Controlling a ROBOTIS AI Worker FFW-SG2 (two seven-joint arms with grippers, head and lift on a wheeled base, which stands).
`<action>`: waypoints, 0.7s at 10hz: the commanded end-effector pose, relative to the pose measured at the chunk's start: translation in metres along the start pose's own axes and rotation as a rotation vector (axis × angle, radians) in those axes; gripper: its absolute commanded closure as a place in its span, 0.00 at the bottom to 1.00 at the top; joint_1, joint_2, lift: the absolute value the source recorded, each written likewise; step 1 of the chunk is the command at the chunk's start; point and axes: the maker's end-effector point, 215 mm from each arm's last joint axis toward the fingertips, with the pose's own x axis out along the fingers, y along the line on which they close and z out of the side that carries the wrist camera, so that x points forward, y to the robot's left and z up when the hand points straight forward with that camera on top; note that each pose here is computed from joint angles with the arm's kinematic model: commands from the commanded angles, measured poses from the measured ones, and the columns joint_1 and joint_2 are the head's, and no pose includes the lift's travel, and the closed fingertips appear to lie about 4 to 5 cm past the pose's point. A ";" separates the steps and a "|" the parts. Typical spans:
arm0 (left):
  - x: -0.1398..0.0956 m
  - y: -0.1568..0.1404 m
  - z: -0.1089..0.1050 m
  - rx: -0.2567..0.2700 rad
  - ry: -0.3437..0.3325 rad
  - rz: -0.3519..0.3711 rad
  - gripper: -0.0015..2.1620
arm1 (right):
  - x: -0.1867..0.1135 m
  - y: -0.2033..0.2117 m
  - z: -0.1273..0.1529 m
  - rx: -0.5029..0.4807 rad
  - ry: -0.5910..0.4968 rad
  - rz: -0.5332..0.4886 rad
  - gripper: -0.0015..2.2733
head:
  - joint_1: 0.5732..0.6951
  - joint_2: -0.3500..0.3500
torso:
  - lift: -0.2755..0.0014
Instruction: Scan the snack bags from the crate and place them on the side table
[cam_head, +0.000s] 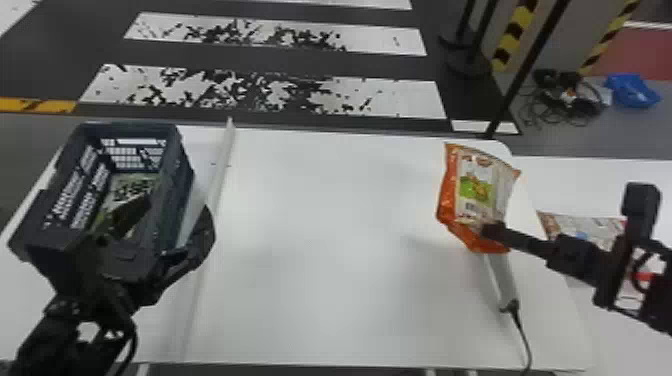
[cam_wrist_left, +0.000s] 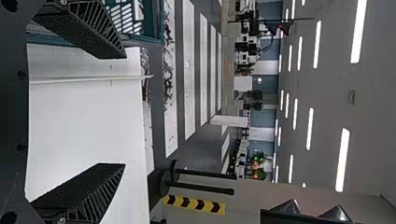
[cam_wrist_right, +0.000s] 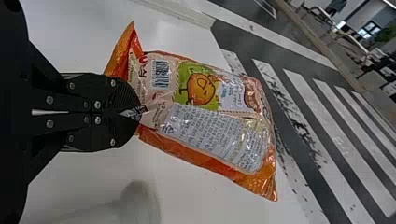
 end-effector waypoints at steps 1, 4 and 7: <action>-0.001 0.001 0.001 0.002 -0.002 0.001 0.02 | -0.031 -0.033 0.054 0.018 -0.160 -0.085 0.99 | 1.00 0.32 | 0.81; -0.002 0.000 0.002 0.005 -0.003 -0.002 0.02 | -0.068 -0.113 0.090 0.075 -0.332 -0.283 0.99 | 1.00 0.14 | 0.81; -0.005 -0.001 0.002 0.005 -0.005 -0.002 0.02 | -0.087 -0.185 0.094 0.145 -0.423 -0.432 0.99 | 1.00 0.00 | 0.81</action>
